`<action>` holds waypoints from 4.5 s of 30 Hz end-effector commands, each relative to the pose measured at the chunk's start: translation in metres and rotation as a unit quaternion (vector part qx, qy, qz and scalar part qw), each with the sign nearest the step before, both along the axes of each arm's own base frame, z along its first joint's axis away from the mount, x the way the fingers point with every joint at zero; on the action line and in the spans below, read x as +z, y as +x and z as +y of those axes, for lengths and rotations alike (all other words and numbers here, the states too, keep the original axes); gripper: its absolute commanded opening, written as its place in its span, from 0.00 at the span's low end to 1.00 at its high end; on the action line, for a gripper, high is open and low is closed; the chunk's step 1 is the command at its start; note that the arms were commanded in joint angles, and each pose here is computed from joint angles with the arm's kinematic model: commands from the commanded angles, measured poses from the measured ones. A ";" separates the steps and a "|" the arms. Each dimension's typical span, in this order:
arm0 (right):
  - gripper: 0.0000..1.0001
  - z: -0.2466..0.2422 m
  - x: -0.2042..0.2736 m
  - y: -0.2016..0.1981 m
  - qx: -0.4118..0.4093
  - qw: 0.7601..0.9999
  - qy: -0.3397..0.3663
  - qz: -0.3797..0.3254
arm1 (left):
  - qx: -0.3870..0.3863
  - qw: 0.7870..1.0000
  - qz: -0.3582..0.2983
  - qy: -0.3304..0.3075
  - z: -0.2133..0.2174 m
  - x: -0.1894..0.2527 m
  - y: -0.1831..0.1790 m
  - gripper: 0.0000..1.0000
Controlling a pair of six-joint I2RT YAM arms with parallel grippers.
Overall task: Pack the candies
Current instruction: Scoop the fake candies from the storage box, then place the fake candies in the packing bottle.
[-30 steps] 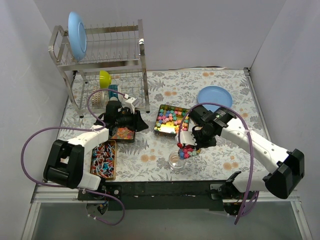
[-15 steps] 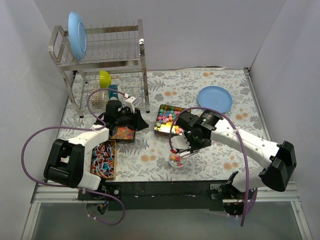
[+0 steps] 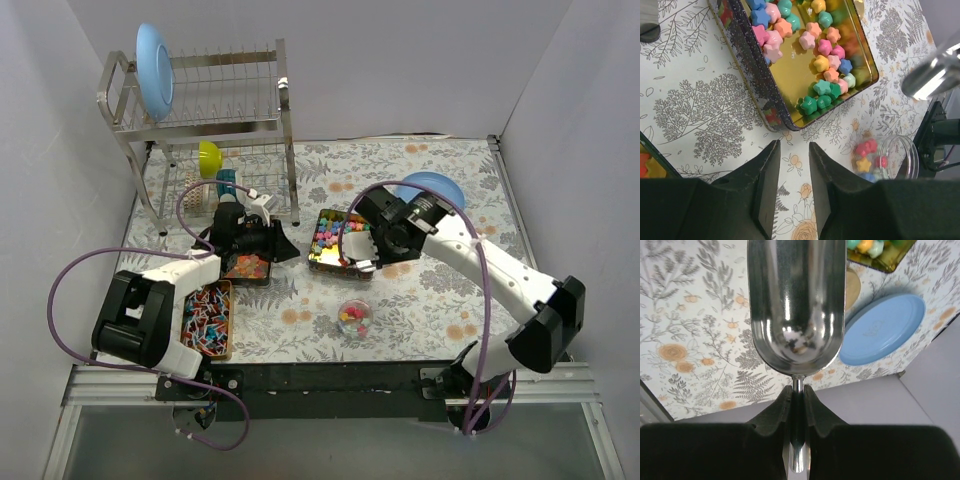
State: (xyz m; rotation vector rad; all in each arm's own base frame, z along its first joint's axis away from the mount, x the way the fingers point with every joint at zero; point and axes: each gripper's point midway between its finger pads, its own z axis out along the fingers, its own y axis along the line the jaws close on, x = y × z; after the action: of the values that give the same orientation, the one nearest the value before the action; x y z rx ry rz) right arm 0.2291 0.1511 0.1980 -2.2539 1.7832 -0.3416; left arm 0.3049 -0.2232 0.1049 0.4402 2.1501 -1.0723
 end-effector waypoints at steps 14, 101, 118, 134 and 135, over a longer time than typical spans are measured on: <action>0.01 -0.003 0.000 0.128 -0.066 0.987 -0.137 -0.042 | 0.027 0.999 0.026 -0.015 -0.004 -0.013 -0.015 0.00; 0.01 -0.014 -0.057 -0.014 0.083 0.991 0.014 0.106 | 0.030 0.999 0.022 0.012 0.007 0.010 -0.004 0.34; 0.01 -0.024 -0.046 -0.025 0.137 0.970 -0.199 0.037 | 0.078 0.996 0.010 0.049 0.024 -0.001 0.004 0.38; 0.01 -0.011 -0.023 -0.018 0.118 0.978 -0.169 -0.010 | 0.223 0.953 0.004 0.204 0.088 -0.035 0.035 0.12; 0.01 -0.010 -0.022 -0.021 0.115 0.981 -0.159 -0.007 | 0.198 0.964 0.011 0.177 0.076 -0.030 0.032 0.09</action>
State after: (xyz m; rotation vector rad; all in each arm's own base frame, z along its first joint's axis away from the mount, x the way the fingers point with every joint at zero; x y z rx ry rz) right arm 0.2074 0.1417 0.1527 -2.7135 1.5143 -0.6057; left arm 0.3343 -0.1485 0.0690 0.1373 2.3163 -0.4723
